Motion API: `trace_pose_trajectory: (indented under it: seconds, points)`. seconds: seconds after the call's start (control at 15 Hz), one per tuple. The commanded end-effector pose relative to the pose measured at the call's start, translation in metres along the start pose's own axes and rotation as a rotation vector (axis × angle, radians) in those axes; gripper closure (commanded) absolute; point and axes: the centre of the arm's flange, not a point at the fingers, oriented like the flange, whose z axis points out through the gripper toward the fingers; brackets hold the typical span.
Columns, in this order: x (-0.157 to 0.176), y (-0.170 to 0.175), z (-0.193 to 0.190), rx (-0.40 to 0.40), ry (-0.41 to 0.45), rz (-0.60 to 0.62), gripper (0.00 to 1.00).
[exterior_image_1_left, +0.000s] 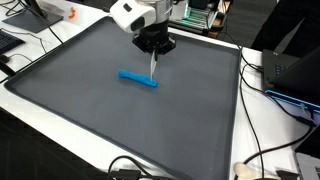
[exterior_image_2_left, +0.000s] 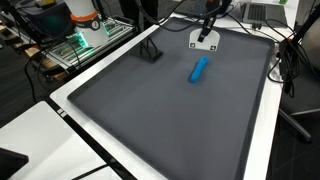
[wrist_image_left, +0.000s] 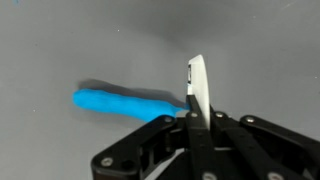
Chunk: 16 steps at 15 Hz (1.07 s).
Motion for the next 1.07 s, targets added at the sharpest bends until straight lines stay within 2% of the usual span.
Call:
trace_pose_trajectory:
  seconds: [0.0, 0.27, 1.0]
  points:
    - [0.009, -0.001, 0.013, 0.001, -0.003, 0.054, 0.99]
    - [0.014, 0.001, 0.02, 0.004, -0.018, 0.1, 0.99]
    - [0.029, 0.004, 0.024, 0.014, 0.016, 0.158, 0.99]
